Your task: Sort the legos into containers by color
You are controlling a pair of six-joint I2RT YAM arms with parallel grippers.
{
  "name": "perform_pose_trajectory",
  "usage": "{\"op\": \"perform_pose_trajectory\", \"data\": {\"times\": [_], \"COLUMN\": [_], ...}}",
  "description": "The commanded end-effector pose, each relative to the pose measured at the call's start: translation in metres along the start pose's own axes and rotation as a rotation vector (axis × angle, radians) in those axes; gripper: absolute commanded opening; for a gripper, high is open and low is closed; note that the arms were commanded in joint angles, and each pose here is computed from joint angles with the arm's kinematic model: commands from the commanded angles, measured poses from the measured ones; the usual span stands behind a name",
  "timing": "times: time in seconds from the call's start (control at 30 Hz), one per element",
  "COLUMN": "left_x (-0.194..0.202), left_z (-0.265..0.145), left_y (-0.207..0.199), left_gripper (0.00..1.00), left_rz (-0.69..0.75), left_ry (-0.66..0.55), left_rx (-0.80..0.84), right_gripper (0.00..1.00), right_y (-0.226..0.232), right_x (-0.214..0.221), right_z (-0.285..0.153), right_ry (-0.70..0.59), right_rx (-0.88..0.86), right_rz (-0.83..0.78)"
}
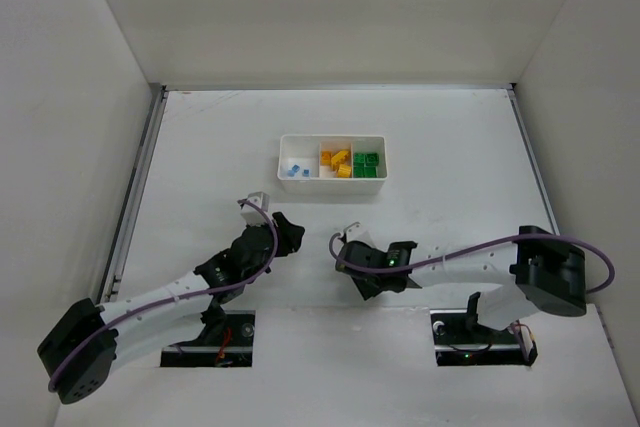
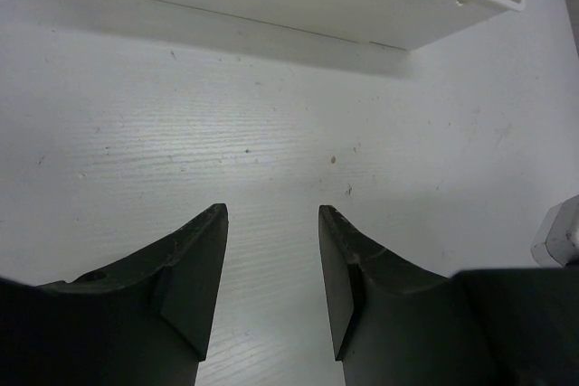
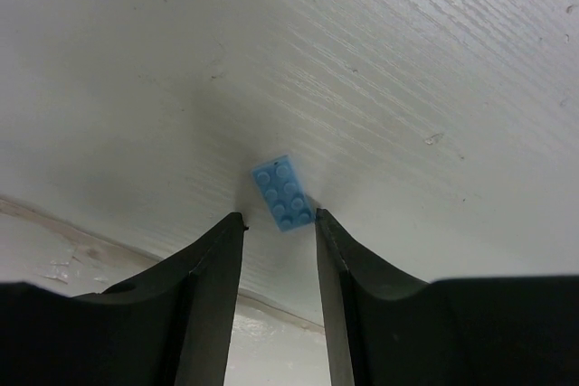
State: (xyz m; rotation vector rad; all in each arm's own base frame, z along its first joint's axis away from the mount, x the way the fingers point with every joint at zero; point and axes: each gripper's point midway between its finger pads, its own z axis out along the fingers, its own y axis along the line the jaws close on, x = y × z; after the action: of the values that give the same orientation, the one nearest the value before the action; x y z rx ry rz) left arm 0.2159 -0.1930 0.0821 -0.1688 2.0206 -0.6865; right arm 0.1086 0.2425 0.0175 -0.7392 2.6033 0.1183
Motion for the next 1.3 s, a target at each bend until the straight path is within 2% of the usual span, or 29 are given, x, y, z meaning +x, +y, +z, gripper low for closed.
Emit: {"op": "perform_pose_trajectory", "data": {"times": [0.0, 0.1, 0.3, 0.53, 0.8, 1.1, 1.27], "left_x": [-0.021, -0.021, -0.022, -0.023, -0.028, -0.034, -0.04], "left_z": [-0.001, -0.001, -0.001, -0.001, -0.002, -0.002, -0.002], "left_y": [-0.017, -0.017, -0.016, -0.017, -0.015, -0.011, -0.006], "left_gripper": [0.42, 0.42, 0.42, 0.42, 0.42, 0.42, 0.42], "left_rz": [-0.021, -0.021, -0.017, -0.016, -0.01, -0.014, -0.027], "left_ry": [-0.062, -0.062, -0.063, -0.067, -0.077, -0.091, -0.109], "left_rx": [0.05, 0.05, 0.049, 0.051, 0.046, 0.036, 0.023], "right_gripper": [0.44, 0.54, 0.53, 0.38, 0.2, 0.19, 0.19], "right_y": [0.006, 0.004, -0.001, 0.008, 0.015, 0.017, 0.026], "right_x": [-0.005, -0.008, -0.011, -0.008, -0.011, -0.034, -0.065], "right_z": [0.004, 0.002, -0.002, 0.008, 0.006, -0.023, -0.048], "right_ry": [-0.019, -0.037, -0.06, -0.029, -0.053, -0.155, -0.255], "right_rx": [0.0, 0.007, 0.013, 0.001, -0.026, -0.082, -0.148], "right_rz": [-0.01, 0.0, 0.025, 0.02, 0.053, 0.107, 0.127]}}
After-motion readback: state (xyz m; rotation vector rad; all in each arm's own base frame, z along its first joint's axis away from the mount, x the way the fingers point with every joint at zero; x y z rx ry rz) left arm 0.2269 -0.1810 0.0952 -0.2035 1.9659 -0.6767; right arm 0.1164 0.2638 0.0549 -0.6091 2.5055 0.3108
